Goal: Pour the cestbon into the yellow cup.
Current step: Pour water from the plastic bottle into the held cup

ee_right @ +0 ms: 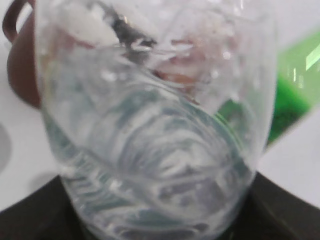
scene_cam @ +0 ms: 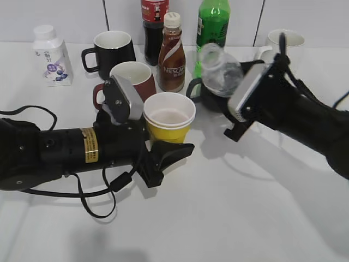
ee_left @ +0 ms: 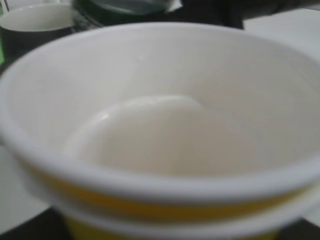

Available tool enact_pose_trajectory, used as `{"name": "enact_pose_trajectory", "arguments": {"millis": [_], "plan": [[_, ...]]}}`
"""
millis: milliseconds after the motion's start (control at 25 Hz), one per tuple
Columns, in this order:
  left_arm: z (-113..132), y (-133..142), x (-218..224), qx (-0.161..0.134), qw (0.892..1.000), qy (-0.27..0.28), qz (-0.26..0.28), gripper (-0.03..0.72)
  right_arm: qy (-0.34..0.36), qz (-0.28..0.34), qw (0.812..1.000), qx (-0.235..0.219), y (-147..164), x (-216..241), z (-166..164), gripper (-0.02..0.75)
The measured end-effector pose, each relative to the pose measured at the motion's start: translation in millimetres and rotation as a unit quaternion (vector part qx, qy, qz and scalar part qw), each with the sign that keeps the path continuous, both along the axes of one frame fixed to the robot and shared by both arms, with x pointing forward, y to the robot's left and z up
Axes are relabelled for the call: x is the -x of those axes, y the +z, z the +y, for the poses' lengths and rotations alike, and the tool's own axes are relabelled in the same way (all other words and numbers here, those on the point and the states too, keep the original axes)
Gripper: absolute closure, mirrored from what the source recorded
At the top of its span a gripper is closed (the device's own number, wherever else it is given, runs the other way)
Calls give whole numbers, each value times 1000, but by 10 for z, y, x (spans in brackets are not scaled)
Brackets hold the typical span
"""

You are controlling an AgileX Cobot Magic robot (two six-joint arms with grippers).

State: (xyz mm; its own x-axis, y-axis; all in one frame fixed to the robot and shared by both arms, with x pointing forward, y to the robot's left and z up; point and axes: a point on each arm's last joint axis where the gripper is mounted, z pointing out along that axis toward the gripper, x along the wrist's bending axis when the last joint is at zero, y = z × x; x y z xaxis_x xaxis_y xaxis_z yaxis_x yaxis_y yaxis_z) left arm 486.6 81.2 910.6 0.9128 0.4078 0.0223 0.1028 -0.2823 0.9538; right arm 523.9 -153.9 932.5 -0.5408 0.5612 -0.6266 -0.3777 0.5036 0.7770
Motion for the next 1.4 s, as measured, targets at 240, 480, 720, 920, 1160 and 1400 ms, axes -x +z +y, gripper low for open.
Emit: {"name": "enact_pose_trajectory", "arguments": {"millis": [240, 480, 720, 920, 1160, 1400], "plan": [[4, -11, 0, -6, 1000, 1, 2, 249, 4, -43, 998, 38, 97, -98, 139, 271], [5, -13, 0, -7, 1000, 1, 2, 249, -2, -48, 998, 46, 103, -109, 131, 271], [4, -14, 2, -7, 1000, 0, 2, 249, -12, -99, 992, 74, 248, -101, 109, 271], [3, -15, 5, -7, 1000, -2, 5, 249, -15, -135, 985, 103, 306, -95, 100, 271], [-7, 3, 13, 2, 1000, -8, 2, 249, -17, -152, 980, 124, 307, -98, 97, 271], [-17, -7, 45, -4, 1000, -27, 3, 249, -16, -170, 974, 146, 307, -98, 96, 271]]}}
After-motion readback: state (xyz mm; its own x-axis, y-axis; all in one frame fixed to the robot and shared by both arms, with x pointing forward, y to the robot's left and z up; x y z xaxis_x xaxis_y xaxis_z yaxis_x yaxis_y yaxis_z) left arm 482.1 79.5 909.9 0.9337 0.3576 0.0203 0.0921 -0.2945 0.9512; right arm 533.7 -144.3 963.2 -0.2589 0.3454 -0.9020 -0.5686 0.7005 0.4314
